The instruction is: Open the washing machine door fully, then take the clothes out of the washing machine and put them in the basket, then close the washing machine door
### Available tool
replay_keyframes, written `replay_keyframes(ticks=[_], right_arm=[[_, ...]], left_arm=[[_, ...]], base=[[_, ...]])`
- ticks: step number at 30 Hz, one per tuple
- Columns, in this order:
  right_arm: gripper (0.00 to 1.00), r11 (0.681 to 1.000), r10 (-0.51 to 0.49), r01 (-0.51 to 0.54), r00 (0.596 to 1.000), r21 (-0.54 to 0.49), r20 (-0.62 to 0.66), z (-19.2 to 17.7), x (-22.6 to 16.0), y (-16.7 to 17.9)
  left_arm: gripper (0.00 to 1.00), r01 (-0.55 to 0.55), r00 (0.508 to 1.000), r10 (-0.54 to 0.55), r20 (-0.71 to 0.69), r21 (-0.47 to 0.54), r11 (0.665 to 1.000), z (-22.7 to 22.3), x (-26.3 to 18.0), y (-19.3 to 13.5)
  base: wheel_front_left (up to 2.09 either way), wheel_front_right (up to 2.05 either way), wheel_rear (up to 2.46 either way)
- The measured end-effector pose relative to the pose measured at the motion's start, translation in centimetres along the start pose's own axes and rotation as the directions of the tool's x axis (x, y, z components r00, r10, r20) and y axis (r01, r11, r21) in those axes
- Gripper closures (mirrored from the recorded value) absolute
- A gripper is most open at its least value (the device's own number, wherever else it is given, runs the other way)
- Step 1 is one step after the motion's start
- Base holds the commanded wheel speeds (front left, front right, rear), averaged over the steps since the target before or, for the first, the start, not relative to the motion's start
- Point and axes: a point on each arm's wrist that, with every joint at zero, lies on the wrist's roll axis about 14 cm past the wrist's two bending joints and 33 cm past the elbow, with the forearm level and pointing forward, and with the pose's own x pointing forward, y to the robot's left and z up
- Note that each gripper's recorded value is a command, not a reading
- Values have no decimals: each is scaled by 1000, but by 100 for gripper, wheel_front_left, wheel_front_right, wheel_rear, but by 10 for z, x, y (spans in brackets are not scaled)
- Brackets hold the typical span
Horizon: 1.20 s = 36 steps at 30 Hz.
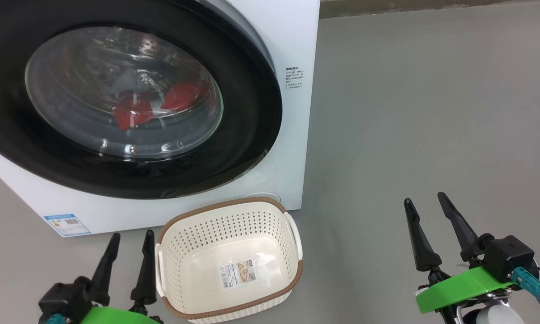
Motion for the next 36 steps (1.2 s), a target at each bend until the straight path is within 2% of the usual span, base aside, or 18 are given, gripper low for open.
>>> replay_keyframes(ticks=[10,35,36], right_arm=[[0,998,31,-30,999,-47,20,3,3,7],[0,998,44,-44,999,-44,3,-3,3,12],[24,998,45,-45,999,-43,-2,-5,3,12]], left_arm=[[0,13,1000,-15,13,86,996,2,-1,-1],[0,17,999,-19,30,88,996,8,-1,-2],[0,16,999,-19,29,89,996,8,-1,-2]], base=[[0,0,0],[0,0,0],[0,0,0]])
